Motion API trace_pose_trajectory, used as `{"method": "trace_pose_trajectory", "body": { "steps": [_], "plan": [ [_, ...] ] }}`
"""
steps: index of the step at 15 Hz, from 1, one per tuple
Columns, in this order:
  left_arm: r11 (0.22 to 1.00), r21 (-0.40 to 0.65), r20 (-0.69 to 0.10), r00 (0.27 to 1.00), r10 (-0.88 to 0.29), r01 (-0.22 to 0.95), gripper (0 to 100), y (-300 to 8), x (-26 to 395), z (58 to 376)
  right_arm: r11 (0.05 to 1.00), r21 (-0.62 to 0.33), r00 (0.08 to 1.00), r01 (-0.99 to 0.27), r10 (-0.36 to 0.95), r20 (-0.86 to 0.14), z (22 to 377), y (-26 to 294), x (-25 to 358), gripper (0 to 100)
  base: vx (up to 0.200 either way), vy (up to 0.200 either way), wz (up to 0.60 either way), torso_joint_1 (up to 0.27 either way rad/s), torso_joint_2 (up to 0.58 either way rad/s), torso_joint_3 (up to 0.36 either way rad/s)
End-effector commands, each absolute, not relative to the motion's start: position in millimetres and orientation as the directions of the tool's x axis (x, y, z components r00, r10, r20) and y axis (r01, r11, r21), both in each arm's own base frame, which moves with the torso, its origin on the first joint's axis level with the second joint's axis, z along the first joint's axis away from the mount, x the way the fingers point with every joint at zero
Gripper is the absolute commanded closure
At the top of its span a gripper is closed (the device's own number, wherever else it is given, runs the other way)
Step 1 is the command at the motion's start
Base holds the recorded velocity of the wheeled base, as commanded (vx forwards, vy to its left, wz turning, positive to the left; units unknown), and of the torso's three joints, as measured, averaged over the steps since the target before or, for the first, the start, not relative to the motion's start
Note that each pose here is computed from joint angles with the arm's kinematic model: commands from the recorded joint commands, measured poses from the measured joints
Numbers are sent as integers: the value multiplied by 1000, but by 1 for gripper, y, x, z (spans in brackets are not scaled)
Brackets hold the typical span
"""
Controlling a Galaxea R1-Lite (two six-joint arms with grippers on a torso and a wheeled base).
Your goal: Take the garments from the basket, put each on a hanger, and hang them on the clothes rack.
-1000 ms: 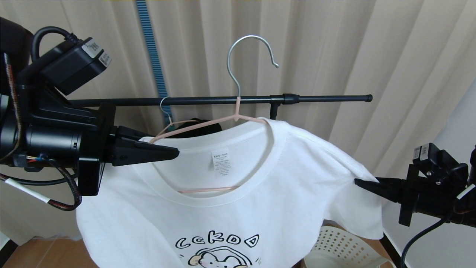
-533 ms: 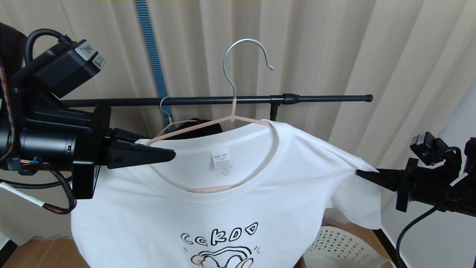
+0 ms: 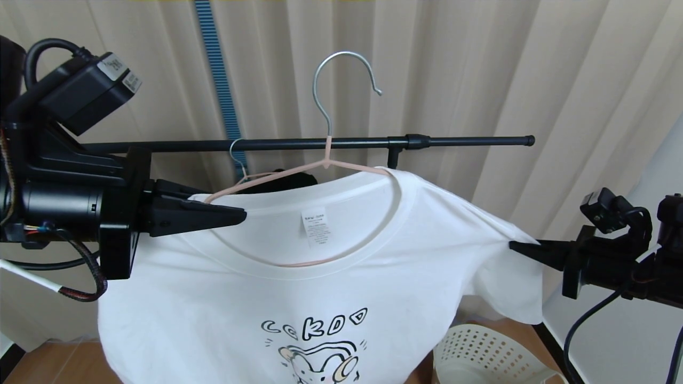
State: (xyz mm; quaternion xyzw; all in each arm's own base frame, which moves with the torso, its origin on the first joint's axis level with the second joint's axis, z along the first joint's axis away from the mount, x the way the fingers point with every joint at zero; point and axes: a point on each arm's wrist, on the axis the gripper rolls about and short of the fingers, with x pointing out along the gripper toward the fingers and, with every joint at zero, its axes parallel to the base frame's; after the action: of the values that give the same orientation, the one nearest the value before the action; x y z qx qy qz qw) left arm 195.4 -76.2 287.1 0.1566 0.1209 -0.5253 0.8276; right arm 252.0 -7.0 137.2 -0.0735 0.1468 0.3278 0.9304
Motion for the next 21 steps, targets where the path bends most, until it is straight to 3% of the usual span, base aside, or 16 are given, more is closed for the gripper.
{"method": "trace_pose_trajectory", "body": {
  "steps": [1,7,8,12,15,18,21],
  "plan": [
    [400,133,-365,420,-831,907,100,-76,196,287,774,-39,741,-632,588,-323,137,-7,252,100,0,0,0,0,0,0],
    [403,134,-363,423,-830,905,100,-76,197,287,775,-37,740,-631,587,-328,135,-6,248,100,0,0,0,0,0,0],
    [402,133,-363,422,-831,906,100,-76,197,287,774,-44,742,-632,587,-325,136,-6,248,0,0,0,0,0,0,0],
    [411,119,-365,425,-828,904,100,-76,198,286,761,-87,744,-644,595,-306,142,-4,238,0,0,0,0,0,0,0],
    [478,74,-381,467,-798,875,100,-67,205,282,736,-122,738,-666,625,-255,160,7,222,0,0,0,0,0,0,0],
    [540,38,-410,506,-759,841,100,-64,211,277,727,-77,725,-682,659,-200,177,21,210,0,0,0,0,0,0,0],
    [668,-9,-435,598,-673,744,100,-68,234,269,753,-33,750,-657,648,-133,199,43,193,0,0,0,0,0,0,0]
  ]
}}
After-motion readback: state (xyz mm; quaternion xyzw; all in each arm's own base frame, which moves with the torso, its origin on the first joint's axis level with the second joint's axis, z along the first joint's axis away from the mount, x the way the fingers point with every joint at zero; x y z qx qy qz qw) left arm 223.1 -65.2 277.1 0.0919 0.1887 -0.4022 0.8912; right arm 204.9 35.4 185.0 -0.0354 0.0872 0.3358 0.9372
